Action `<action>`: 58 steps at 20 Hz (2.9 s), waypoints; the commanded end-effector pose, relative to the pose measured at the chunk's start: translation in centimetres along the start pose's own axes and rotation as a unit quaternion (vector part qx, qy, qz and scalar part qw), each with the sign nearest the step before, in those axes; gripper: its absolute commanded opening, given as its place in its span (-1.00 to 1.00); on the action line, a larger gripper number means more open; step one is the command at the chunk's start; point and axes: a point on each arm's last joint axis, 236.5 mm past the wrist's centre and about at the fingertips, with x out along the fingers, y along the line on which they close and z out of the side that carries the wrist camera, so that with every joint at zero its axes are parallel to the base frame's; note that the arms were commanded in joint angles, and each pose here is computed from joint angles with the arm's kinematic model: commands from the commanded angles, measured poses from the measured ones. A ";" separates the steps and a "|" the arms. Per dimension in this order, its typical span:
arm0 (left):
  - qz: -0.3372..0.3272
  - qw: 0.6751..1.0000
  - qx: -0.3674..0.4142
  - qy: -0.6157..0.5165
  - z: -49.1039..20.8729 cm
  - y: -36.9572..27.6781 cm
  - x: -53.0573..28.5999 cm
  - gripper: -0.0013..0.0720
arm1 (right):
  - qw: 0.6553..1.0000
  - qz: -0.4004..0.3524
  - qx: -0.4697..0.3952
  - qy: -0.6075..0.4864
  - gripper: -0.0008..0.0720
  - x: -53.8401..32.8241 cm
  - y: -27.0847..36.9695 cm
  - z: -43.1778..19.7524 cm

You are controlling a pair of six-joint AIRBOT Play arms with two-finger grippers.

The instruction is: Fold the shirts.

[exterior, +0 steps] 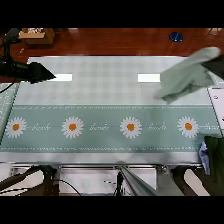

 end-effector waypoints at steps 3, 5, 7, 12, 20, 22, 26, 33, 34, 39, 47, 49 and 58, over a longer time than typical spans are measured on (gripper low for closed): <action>-0.033 0.999 0.002 -0.014 0.7 -1.6 -0.1 -0.25 | 0.952 -0.290 0.088 0.043 -0.88 -12.8 -12.3 -6.5; -0.053 0.998 0.013 -0.024 1.1 -2.5 -0.2 -0.25 | 0.911 -0.380 0.126 0.099 -0.88 -16.9 -15.9 -10.1; -0.057 0.998 0.013 -0.030 1.4 -2.7 -0.2 -0.25 | 0.870 -0.458 0.163 0.085 -0.88 -20.6 -18.1 -11.2; -0.055 0.997 0.035 -0.032 1.4 -2.7 -0.2 -0.25 | 0.788 -0.569 0.219 0.090 -0.88 -26.6 -20.8 -13.9; -0.025 0.996 0.022 -0.086 3.9 -0.6 -1.1 -0.27 | 0.691 -0.628 0.314 0.175 -0.88 -29.3 -22.8 -22.9; 0.000 0.991 0.008 -0.130 5.7 1.4 -2.2 -0.27 | 0.666 -0.631 0.336 0.210 -0.88 -29.3 -23.2 -25.7; 0.036 0.982 -0.014 -0.185 7.7 4.6 -4.5 -0.27 | 0.623 -0.651 0.347 0.261 -0.88 -29.9 -24.4 -29.6; 0.056 0.977 -0.037 -0.203 7.7 7.1 -6.4 -0.27 | 0.591 -0.653 0.368 0.299 -0.87 -29.4 -26.3 -34.3; 0.055 0.977 -0.037 -0.202 7.7 7.1 -6.4 -0.27 | 0.591 -0.659 0.363 0.291 -0.66 -29.6 -26.9 -34.3; 0.052 0.978 -0.039 -0.198 7.7 7.0 -5.8 -0.27 | 0.639 -0.683 0.299 0.185 0.08 -29.1 -31.5 -30.3; 0.000 0.988 0.098 -0.123 6.9 0.0 3.1 0.46 | 0.948 -0.172 0.057 -0.262 -0.15 -6.6 -20.3 1.8; -0.020 0.983 0.153 -0.099 5.8 -3.5 5.2 0.47 | 0.975 -0.110 -0.054 -0.187 -0.14 -1.2 -13.4 3.2; 0.190 0.969 0.143 0.063 -1.2 -1.0 9.0 0.47 | 0.938 -0.214 -0.261 0.080 0.64 9.6 -4.9 -3.6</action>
